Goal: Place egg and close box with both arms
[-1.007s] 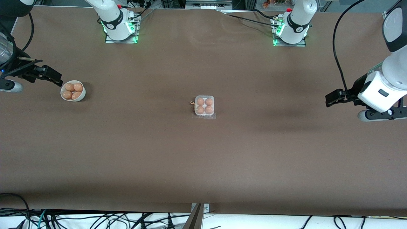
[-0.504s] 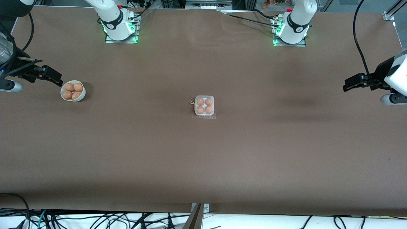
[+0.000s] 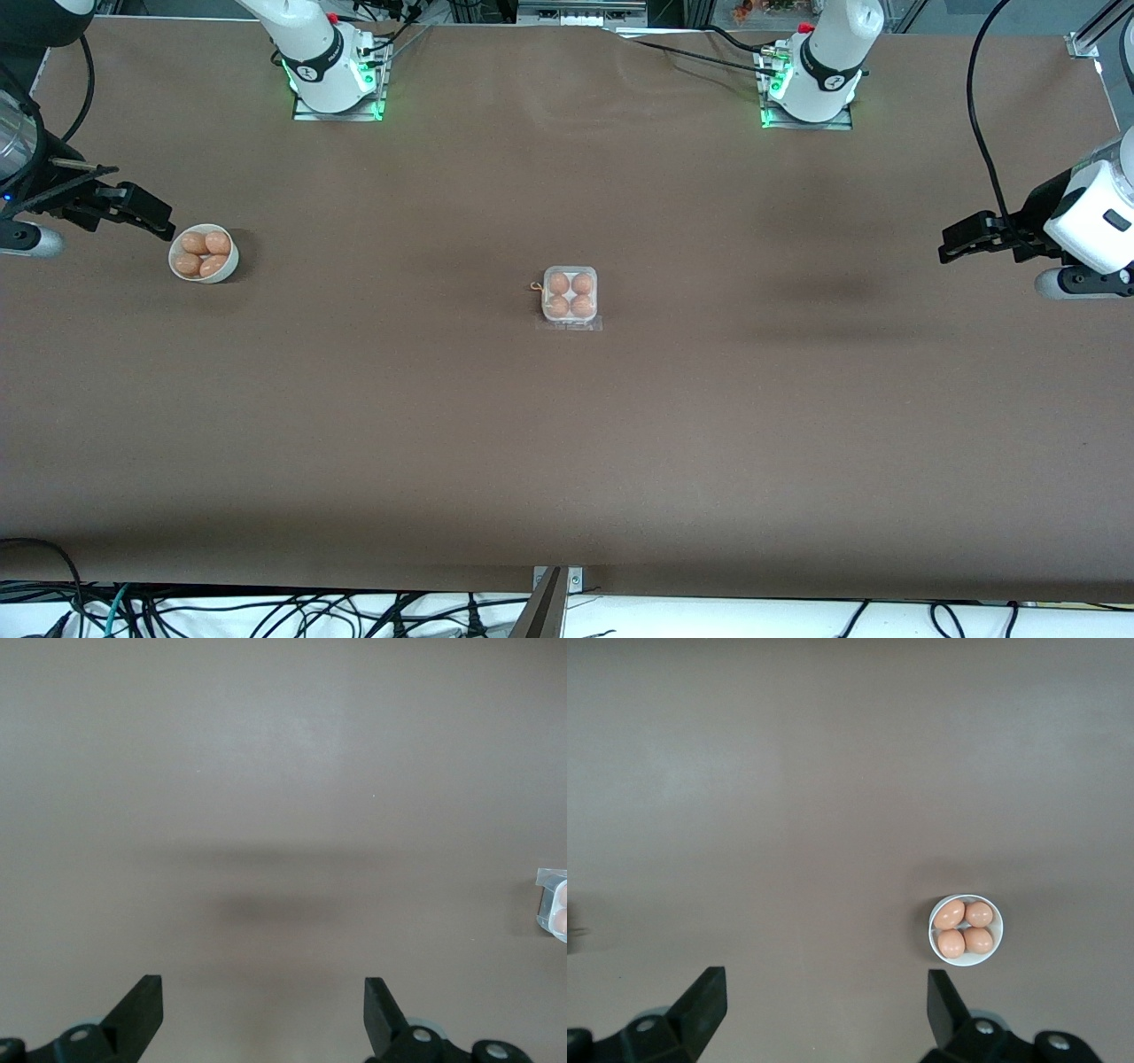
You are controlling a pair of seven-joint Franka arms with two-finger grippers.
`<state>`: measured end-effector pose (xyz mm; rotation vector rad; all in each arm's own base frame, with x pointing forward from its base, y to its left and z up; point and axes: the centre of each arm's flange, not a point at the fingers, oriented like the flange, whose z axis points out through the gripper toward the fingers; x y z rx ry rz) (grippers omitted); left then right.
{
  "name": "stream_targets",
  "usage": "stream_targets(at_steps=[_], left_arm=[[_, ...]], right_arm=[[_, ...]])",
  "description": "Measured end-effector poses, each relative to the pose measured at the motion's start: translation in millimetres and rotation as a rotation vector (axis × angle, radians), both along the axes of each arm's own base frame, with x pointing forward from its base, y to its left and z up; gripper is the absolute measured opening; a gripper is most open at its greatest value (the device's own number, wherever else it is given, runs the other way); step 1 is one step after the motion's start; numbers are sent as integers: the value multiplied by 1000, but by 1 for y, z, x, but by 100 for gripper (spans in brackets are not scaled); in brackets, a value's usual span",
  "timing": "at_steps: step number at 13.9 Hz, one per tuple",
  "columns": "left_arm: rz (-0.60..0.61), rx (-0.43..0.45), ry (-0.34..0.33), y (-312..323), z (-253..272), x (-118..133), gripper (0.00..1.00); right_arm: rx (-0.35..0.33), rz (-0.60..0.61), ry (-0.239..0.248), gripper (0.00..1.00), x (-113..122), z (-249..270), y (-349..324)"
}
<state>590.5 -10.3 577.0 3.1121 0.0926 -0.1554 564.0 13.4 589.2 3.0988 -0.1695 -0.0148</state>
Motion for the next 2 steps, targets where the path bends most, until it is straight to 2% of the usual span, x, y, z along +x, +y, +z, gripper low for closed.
stream_targets(at_steps=[2], left_arm=[[-6, -1, -8, 2, 2, 0, 100]], right_arm=[[0, 0, 0, 100, 0, 0, 0]])
